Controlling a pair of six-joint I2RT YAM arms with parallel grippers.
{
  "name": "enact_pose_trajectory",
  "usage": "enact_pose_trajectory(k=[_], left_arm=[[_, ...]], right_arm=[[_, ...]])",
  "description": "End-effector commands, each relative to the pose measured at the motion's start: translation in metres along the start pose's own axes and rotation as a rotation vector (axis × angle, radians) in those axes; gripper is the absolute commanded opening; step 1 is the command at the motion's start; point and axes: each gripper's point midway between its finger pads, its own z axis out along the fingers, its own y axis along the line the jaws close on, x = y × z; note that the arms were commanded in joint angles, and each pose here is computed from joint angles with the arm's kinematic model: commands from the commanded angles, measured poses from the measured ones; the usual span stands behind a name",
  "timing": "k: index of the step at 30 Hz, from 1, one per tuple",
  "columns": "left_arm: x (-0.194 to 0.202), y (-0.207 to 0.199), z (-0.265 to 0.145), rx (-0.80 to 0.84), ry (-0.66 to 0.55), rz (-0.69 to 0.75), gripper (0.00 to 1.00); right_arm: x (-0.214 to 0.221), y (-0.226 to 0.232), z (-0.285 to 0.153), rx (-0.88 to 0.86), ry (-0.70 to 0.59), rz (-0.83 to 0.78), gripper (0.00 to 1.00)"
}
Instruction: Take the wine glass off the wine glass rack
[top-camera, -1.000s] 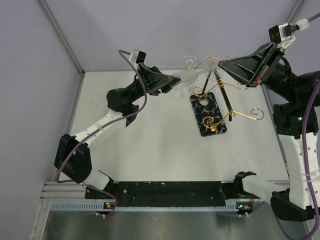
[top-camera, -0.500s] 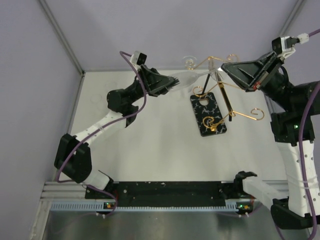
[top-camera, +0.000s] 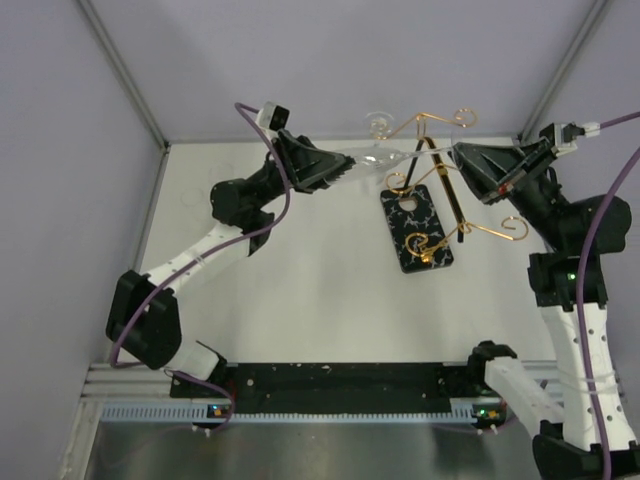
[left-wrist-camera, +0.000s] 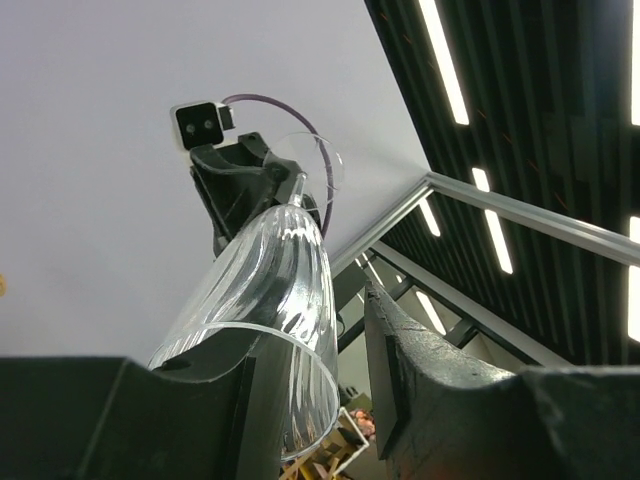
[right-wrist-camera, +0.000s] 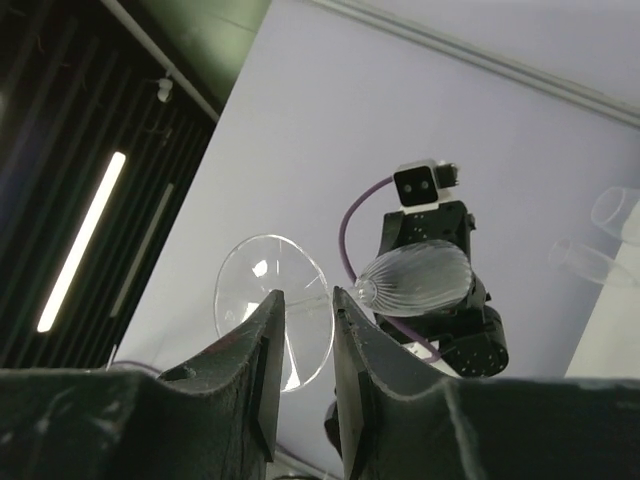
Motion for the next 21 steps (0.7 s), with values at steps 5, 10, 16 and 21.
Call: enact_pose_trajectory(k=[5,10,16,21], left_arm=[[0.032,-0.079,-0.005,0.234,0.089,0.248,0.30],[0.033,-0.079,-0.005,0.221,0.093,0.255,0.23],[0.034,-0.075,-0.005,0.206,0.100,0.252,0.11],[0.036,-0.073,-0.005,0.180,0.108,0.268,0.00]], right_arm=[[-0.008,-0.016,-0.006,0.013,-0.046,0.026,0.25],[-0.008,-0.015,-0.006,0.006,-0.044,0.020,0.26],[-0.008,-0.010,-0.007,-0.002,-0.047,0.004,0.33],[-0.007,-0.008,-0.010,-0.008,-0.051,-0.011,0.47]])
